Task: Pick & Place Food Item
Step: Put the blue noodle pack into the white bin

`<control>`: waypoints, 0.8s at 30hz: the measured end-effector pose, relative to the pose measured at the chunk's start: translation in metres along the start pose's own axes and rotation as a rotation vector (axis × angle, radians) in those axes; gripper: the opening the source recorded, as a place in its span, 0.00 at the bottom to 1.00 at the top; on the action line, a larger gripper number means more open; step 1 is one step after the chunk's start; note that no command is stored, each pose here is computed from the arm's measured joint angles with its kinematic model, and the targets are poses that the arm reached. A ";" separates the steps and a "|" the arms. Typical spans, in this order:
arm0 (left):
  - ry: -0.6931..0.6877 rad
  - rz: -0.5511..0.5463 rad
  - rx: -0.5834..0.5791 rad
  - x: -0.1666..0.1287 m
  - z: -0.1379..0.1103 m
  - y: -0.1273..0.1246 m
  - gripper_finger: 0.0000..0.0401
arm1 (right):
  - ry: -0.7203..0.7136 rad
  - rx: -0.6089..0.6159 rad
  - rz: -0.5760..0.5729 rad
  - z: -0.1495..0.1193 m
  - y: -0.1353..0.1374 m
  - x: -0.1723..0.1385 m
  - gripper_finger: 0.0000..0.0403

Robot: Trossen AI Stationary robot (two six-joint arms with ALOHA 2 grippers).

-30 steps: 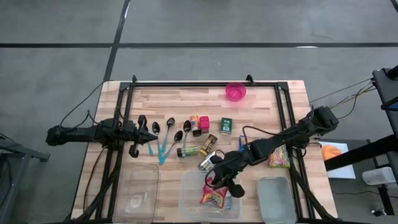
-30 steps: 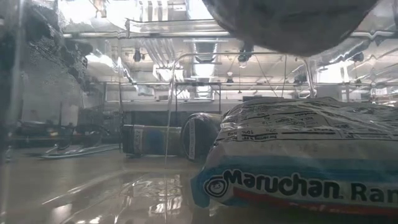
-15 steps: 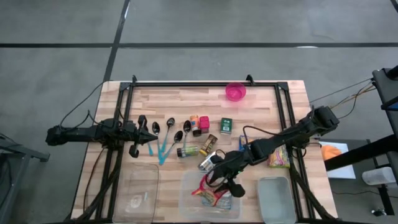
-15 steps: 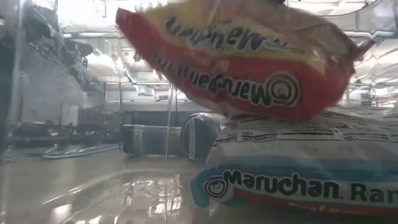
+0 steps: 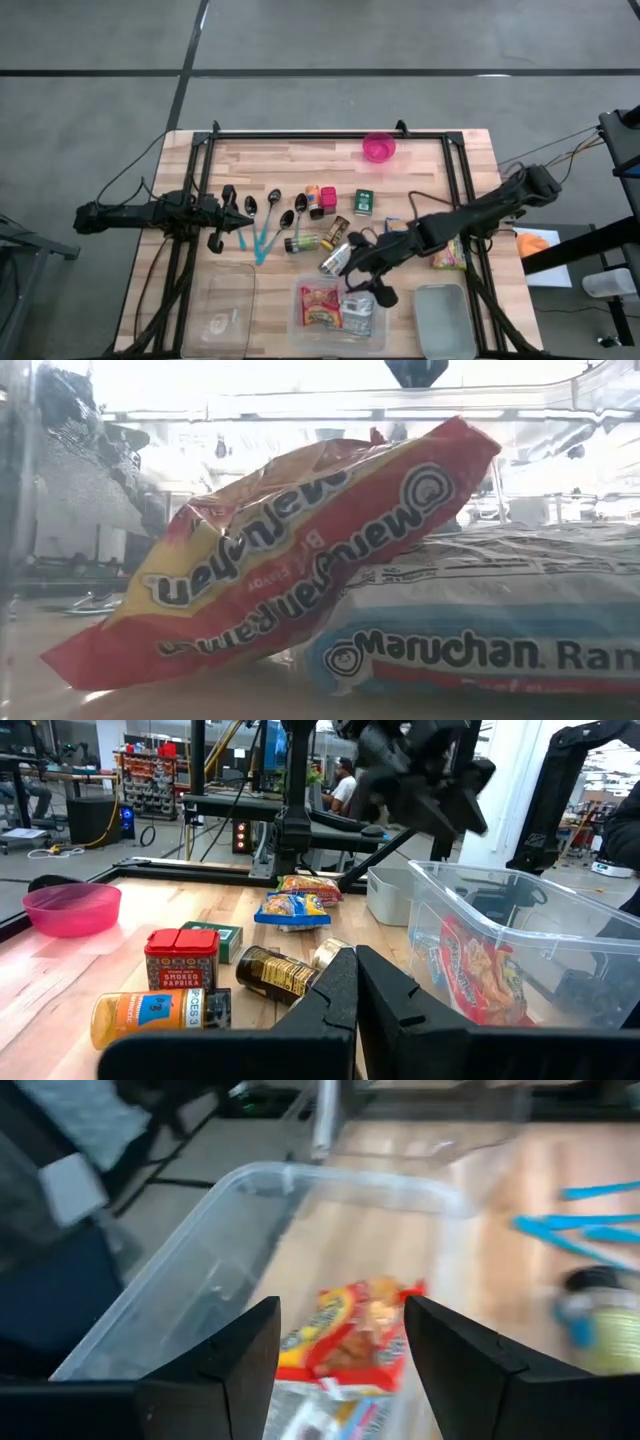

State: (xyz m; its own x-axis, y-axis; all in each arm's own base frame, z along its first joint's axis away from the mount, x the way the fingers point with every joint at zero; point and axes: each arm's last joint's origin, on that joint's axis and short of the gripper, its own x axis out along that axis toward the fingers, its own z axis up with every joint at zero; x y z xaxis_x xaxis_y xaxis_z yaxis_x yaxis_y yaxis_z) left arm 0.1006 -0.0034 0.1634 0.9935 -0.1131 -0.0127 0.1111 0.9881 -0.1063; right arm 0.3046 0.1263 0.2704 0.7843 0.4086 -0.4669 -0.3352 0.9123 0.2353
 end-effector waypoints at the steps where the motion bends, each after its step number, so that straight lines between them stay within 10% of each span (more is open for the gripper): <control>1: 0.000 0.000 0.000 0.000 0.000 0.000 0.00 | -0.003 0.000 -0.027 0.002 0.000 -0.006 0.52; 24: 0.009 0.001 -0.001 0.001 -0.001 0.000 0.00 | 0.478 -0.248 -0.349 -0.044 -0.011 -0.094 0.52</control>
State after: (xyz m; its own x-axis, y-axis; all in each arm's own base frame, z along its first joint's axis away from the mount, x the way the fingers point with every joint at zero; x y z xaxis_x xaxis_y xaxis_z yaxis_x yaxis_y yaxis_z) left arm 0.1013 -0.0034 0.1628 0.9933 -0.1134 -0.0220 0.1105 0.9881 -0.1073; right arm 0.2113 0.0790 0.2740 0.5693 0.0013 -0.8221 -0.2580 0.9498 -0.1771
